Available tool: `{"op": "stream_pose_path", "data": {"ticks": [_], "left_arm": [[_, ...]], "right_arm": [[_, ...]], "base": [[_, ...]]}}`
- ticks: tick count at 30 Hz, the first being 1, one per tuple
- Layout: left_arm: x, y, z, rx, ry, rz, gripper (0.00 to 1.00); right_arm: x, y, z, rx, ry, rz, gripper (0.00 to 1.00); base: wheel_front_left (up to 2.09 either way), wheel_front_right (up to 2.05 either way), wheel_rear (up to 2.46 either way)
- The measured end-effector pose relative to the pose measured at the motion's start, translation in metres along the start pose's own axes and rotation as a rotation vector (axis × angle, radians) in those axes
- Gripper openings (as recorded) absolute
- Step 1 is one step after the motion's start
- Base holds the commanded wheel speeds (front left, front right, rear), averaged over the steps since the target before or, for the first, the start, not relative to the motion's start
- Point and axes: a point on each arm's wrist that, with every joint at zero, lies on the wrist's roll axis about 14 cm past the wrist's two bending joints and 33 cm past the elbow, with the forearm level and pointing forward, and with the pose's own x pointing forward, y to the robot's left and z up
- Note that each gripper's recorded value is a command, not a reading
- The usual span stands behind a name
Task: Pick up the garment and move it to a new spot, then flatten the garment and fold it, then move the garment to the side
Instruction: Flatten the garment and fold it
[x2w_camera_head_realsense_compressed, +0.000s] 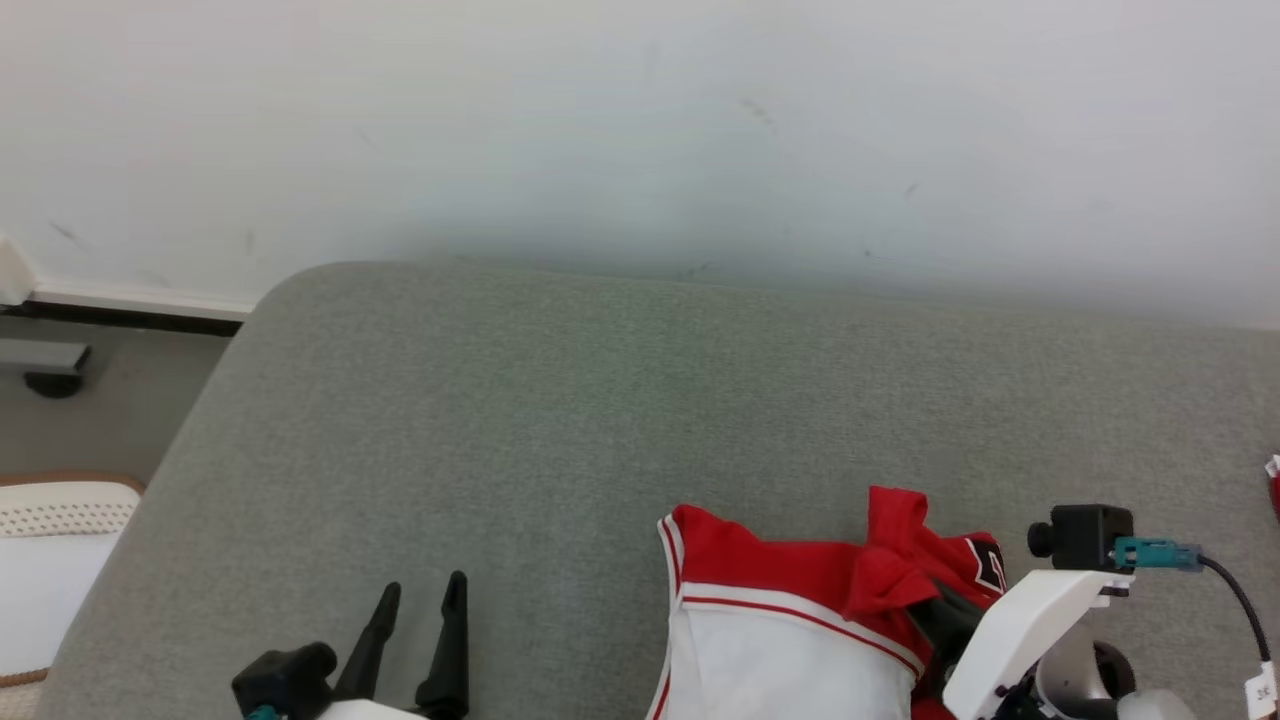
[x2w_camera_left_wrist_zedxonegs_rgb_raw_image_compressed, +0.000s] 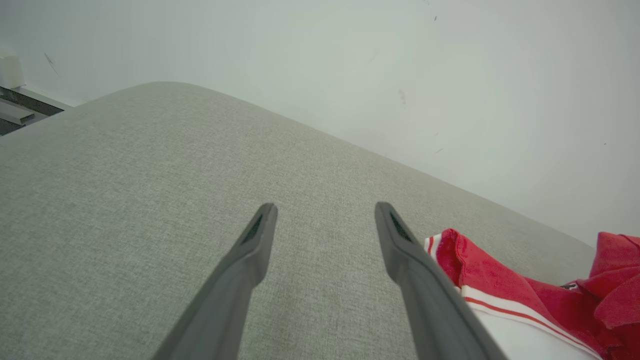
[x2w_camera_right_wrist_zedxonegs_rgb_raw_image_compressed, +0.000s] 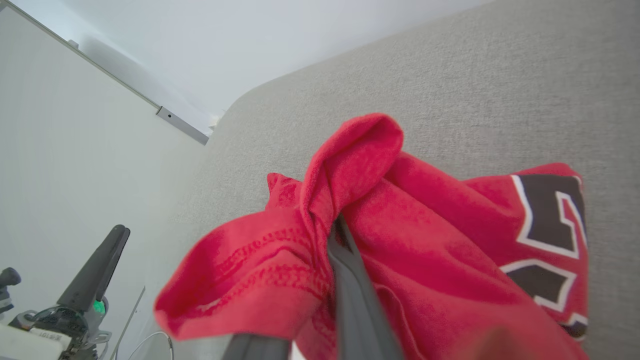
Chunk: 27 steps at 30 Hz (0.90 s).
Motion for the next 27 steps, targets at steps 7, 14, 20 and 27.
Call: {"op": "stream_pose_path", "data": {"ticks": [7,14,20,27], "left_arm": [[-0.014,0.019,0.002,-0.004,-0.009,0.061,1.00],[-0.021,0.030,0.005,-0.005,-0.019,0.098,1.00],[-0.017,0.031,0.005,-0.004,-0.017,0.101,1.00],[-0.012,0.025,0.002,-0.005,-0.005,0.084,1.00]], "right_arm": [[0.035,0.032,-0.040,0.011,0.105,0.099,0.00],[0.055,0.050,-0.066,0.004,0.182,0.144,0.00],[0.066,0.049,-0.078,0.017,0.214,0.141,0.36],[0.066,0.058,-0.082,0.016,0.224,0.163,1.00]], "base": [[0.00,0.00,0.00],[0.00,0.00,0.00],[0.00,0.00,0.00],[0.00,0.00,0.00]]}}
